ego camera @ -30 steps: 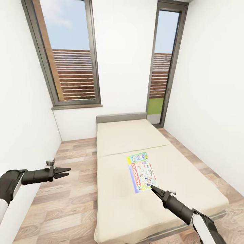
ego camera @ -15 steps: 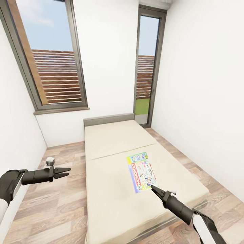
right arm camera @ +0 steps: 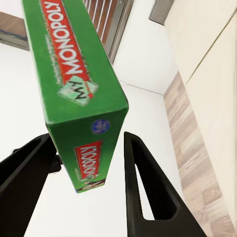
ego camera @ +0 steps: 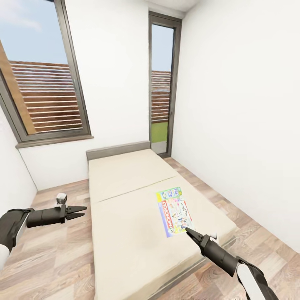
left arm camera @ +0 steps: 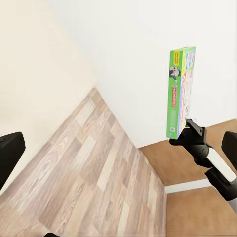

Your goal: Put all the toys in the child's room - the three board games (two on the bed and one on the table), the two jigsaw puzzles on the table, and the tennis ball on the table - inside the toy box on the table in the child's room.

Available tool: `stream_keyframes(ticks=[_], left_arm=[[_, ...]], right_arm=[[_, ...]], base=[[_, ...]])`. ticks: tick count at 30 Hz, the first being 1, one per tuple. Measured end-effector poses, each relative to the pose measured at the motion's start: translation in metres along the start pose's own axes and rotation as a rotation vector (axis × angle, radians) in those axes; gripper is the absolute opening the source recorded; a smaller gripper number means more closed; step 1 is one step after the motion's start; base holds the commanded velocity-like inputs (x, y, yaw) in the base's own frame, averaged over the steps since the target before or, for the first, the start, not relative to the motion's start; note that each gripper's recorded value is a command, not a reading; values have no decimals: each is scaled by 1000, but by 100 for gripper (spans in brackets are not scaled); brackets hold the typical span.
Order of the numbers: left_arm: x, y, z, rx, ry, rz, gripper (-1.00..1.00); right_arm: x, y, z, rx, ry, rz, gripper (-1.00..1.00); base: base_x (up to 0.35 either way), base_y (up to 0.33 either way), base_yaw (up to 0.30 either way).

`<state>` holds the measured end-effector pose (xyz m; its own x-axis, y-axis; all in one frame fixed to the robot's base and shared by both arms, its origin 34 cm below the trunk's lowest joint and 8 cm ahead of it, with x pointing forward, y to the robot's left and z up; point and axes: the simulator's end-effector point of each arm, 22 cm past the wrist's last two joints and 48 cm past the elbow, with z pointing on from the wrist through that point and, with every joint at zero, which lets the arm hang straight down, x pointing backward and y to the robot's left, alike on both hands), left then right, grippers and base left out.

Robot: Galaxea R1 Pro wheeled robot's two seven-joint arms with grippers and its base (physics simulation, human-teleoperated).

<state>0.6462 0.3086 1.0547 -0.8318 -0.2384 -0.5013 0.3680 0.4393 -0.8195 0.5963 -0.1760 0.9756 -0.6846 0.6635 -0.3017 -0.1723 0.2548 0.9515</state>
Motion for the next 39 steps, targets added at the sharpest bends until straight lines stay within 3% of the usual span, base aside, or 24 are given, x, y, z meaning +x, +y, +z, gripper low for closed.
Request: stream_keyframes(ticks=[24,39], left_arm=[[-3,-25,-11,4,-6,15,100],[-6,-30,-13,6,-11,25,100]], right_arm=[[-2,25,-8,-9,-7,-12,-100],[-3,29,-9,-16,-10,-18,-100]], base=[[0,0,-254],[0,0,-254]])
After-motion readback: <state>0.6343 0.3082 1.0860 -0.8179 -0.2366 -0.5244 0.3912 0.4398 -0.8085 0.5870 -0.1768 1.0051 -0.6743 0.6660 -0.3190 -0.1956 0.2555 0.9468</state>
